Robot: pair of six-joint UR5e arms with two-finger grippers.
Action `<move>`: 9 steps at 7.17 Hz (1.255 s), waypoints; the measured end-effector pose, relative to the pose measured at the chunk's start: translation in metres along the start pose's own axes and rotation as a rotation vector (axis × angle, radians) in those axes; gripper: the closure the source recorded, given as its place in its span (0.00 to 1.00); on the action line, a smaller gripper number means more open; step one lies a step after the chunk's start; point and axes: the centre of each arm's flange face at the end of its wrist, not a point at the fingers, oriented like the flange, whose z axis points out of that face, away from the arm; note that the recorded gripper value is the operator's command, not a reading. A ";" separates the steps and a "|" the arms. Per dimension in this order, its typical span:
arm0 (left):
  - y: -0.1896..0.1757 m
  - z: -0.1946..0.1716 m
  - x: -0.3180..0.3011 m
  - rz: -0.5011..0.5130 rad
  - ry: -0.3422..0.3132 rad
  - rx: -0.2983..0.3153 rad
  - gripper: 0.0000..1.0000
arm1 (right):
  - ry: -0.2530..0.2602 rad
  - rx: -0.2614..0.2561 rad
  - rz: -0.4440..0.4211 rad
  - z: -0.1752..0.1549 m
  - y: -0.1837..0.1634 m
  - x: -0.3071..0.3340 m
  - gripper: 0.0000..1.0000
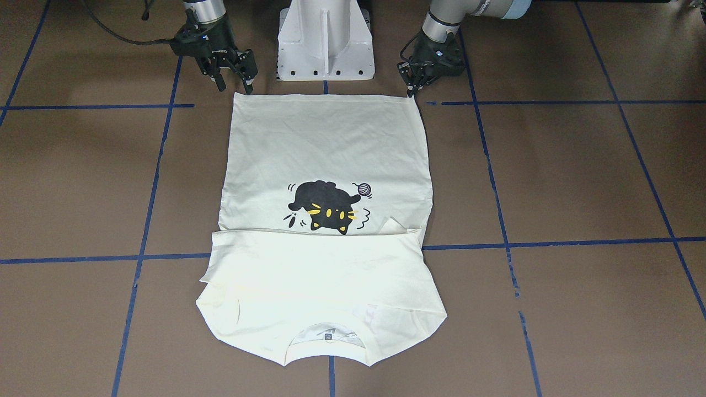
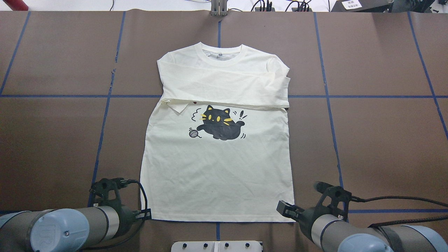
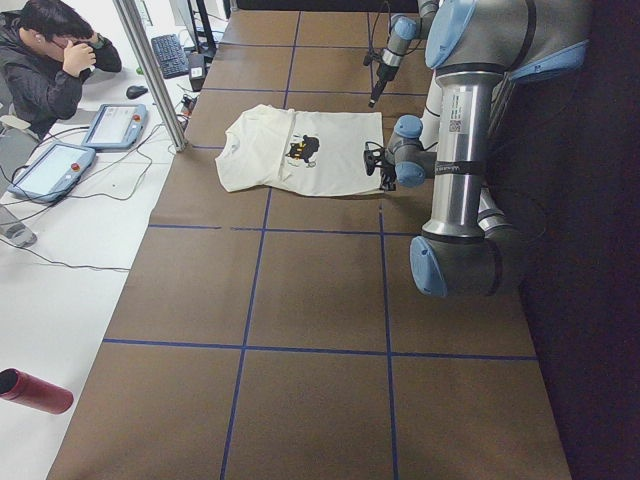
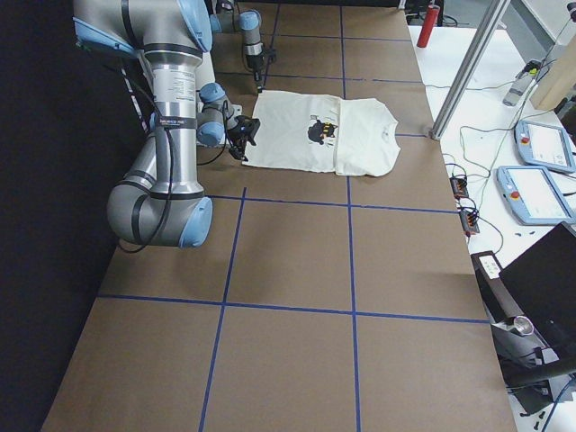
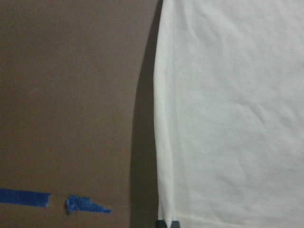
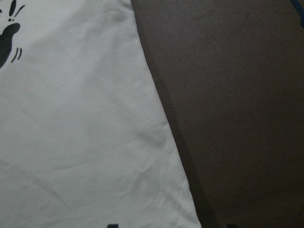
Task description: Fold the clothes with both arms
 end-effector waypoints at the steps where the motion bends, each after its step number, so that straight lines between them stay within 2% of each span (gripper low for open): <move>1: 0.000 -0.002 0.001 -0.002 0.004 0.000 1.00 | 0.012 0.008 -0.010 0.008 0.006 0.004 0.23; 3: 0.000 -0.005 0.003 -0.004 0.011 0.000 1.00 | 0.022 0.019 -0.024 0.017 0.014 0.008 0.30; 9: 0.000 -0.007 0.006 -0.004 0.019 -0.002 1.00 | 0.025 0.027 -0.023 0.024 0.029 0.013 0.35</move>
